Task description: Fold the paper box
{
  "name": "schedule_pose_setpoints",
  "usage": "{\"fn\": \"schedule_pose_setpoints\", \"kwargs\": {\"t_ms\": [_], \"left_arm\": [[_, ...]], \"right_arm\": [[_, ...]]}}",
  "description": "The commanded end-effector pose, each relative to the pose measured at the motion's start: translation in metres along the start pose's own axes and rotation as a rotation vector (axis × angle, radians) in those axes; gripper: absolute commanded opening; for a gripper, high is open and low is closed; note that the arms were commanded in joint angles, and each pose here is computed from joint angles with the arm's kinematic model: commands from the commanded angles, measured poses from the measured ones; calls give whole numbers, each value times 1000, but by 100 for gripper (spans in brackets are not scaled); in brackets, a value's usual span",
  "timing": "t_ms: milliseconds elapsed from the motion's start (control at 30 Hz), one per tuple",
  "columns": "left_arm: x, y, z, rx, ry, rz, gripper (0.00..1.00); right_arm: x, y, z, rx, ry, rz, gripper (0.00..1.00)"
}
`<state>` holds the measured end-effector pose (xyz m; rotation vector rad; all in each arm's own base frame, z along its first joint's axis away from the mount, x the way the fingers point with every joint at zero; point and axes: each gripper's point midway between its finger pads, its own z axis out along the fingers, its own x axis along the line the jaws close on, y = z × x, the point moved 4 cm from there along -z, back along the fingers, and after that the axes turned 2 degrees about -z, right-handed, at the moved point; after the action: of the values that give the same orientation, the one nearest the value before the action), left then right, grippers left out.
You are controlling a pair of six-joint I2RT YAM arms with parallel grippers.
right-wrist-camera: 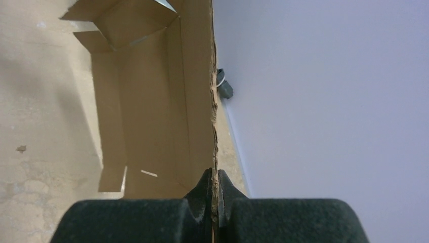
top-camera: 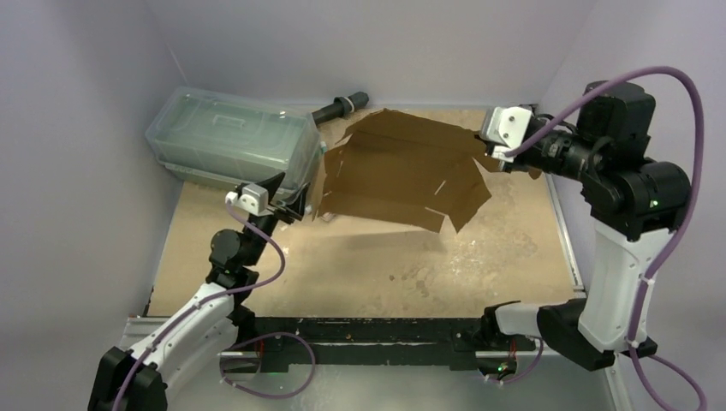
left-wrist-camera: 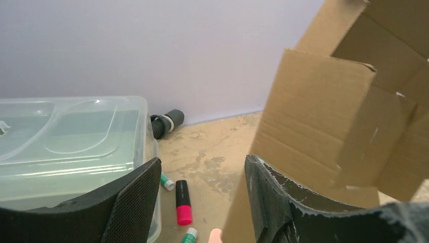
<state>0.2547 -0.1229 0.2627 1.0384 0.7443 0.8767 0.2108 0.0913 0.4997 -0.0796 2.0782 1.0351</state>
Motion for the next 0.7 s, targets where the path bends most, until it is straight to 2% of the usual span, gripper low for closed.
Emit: {"fn": "schedule_pose_setpoints", "kwargs": {"t_ms": [0,200,500,667], "left_arm": [[-2,6,-7,3,9,-54,61],[-3,0,-16,44,38,-108,61],[-21,-33,-36,171,10,-282,59],[-32,-46,-41,261,41,-268,59]], "right_arm": [[10,-3,3,-10,30,18,0],[38,-33,30,21,172,38,0],[93,-47,54,-17,377,68,0],[107,-48,48,-29,396,80,0]]}}
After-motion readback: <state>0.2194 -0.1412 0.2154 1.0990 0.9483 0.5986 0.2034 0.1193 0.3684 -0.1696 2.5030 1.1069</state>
